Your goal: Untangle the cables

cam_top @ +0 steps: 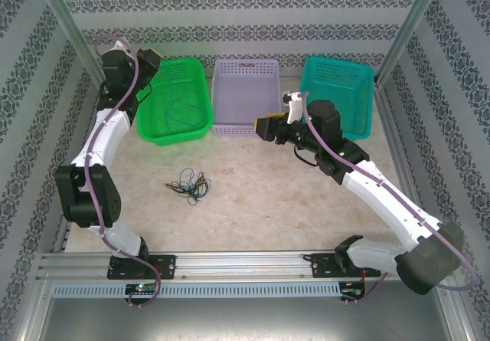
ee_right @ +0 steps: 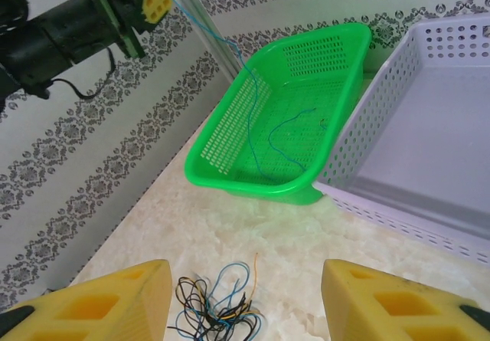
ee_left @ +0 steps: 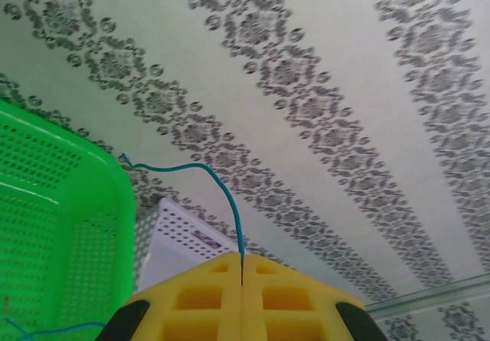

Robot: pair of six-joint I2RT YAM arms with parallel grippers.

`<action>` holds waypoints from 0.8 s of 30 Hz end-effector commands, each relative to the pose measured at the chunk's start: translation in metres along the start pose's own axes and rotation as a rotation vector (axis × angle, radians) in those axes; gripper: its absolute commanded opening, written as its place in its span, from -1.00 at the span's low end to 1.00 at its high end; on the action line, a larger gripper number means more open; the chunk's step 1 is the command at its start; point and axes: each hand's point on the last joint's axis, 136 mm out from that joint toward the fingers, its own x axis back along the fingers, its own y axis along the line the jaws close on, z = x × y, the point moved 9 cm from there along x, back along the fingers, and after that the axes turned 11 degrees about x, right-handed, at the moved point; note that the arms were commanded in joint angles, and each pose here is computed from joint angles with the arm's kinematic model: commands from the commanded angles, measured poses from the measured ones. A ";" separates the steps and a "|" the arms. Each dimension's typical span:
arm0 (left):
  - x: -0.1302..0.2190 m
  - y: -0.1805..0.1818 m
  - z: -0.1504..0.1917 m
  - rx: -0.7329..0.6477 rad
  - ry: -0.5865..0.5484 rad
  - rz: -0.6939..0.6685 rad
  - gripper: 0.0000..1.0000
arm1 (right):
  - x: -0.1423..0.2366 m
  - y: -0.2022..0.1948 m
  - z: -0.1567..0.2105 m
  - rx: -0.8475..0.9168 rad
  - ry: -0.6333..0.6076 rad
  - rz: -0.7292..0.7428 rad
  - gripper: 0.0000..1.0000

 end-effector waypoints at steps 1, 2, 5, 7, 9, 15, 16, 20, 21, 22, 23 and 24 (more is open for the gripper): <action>-0.028 0.033 0.003 -0.033 0.030 -0.110 -1.00 | -0.002 0.001 0.005 -0.008 0.018 0.007 0.10; -0.035 0.038 0.003 -0.031 0.037 -0.123 -1.00 | -0.001 0.002 0.007 -0.010 0.024 0.007 0.10; -0.054 0.054 0.003 -0.024 0.034 -0.182 -1.00 | 0.001 0.002 0.010 -0.017 0.033 0.013 0.10; -0.066 0.064 0.002 -0.018 0.031 -0.220 -1.00 | 0.003 0.002 0.012 -0.021 0.037 0.018 0.10; -0.078 0.070 0.000 -0.009 0.036 -0.250 -0.88 | 0.005 0.002 0.015 -0.025 0.044 0.025 0.10; -0.075 0.038 -0.009 -0.050 0.027 -0.325 0.32 | 0.010 -0.002 0.018 -0.016 0.052 0.055 0.11; -0.068 0.027 -0.010 -0.069 0.018 -0.342 0.37 | 0.010 -0.004 0.018 -0.016 0.053 0.060 0.11; -0.026 0.000 -0.010 -0.075 -0.021 -0.481 0.57 | 0.005 -0.012 0.021 -0.030 0.072 0.081 0.11; -0.014 -0.001 -0.008 -0.056 -0.020 -0.532 0.58 | 0.003 -0.014 0.022 -0.034 0.081 0.089 0.11; -0.004 -0.002 -0.006 -0.041 -0.016 -0.561 0.57 | 0.000 -0.016 0.024 -0.037 0.090 0.096 0.11; 0.007 -0.005 -0.001 -0.034 0.000 -0.587 0.57 | -0.002 -0.017 0.026 -0.041 0.102 0.100 0.10; 0.018 -0.003 0.005 -0.034 0.020 -0.621 0.55 | -0.004 -0.019 0.029 -0.048 0.115 0.107 0.08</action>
